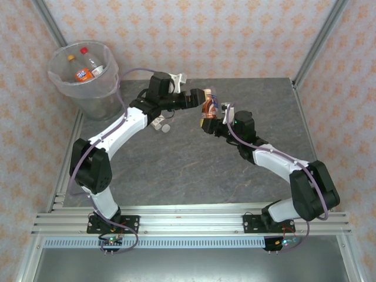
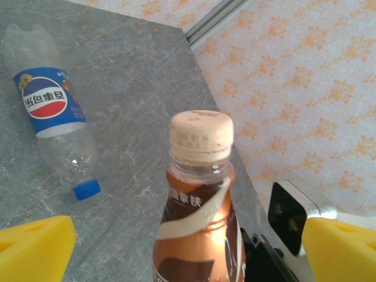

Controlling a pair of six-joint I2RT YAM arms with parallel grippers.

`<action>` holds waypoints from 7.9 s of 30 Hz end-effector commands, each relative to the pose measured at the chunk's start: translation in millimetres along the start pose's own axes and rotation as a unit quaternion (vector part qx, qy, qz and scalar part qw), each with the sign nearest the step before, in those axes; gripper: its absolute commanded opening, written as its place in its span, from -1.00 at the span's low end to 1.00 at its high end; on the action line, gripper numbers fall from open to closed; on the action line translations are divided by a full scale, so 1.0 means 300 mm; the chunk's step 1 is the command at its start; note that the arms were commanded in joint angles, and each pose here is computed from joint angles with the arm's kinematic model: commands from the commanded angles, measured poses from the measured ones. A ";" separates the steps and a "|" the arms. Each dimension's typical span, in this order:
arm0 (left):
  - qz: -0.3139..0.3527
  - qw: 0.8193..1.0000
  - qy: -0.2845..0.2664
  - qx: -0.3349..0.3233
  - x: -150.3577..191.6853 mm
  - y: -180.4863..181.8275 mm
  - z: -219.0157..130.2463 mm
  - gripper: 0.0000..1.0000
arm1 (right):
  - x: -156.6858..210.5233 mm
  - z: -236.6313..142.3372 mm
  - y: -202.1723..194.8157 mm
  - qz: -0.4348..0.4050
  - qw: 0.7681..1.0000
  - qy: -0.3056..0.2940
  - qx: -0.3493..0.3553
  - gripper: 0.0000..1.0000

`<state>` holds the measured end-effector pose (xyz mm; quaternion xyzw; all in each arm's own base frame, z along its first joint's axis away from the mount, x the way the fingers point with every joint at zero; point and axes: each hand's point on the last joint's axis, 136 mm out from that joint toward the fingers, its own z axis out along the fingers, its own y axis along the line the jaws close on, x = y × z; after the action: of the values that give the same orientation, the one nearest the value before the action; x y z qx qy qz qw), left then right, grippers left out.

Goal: Put the plastic bottles in the bin

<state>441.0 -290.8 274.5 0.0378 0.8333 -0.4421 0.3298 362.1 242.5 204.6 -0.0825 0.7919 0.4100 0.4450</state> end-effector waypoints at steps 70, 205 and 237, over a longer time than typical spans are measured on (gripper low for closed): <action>0.054 0.976 -0.075 -0.198 -0.114 0.171 -0.249 -1.00 | -0.104 -0.242 -0.291 0.035 0.938 -0.159 0.306 0.98; -0.070 0.851 -0.277 -0.440 -0.356 0.537 -0.695 1.00 | -0.047 -0.241 -0.308 0.086 0.953 -0.120 0.266 0.98; -0.161 0.841 -0.079 -0.510 0.043 0.872 -0.260 1.00 | 0.091 -0.034 -0.133 -0.005 0.980 0.091 0.176 0.98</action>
<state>479.8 -82.2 109.3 -0.2919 0.9111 -0.0327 0.2891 359.8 211.5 161.9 -0.0131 0.8815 0.2806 0.3796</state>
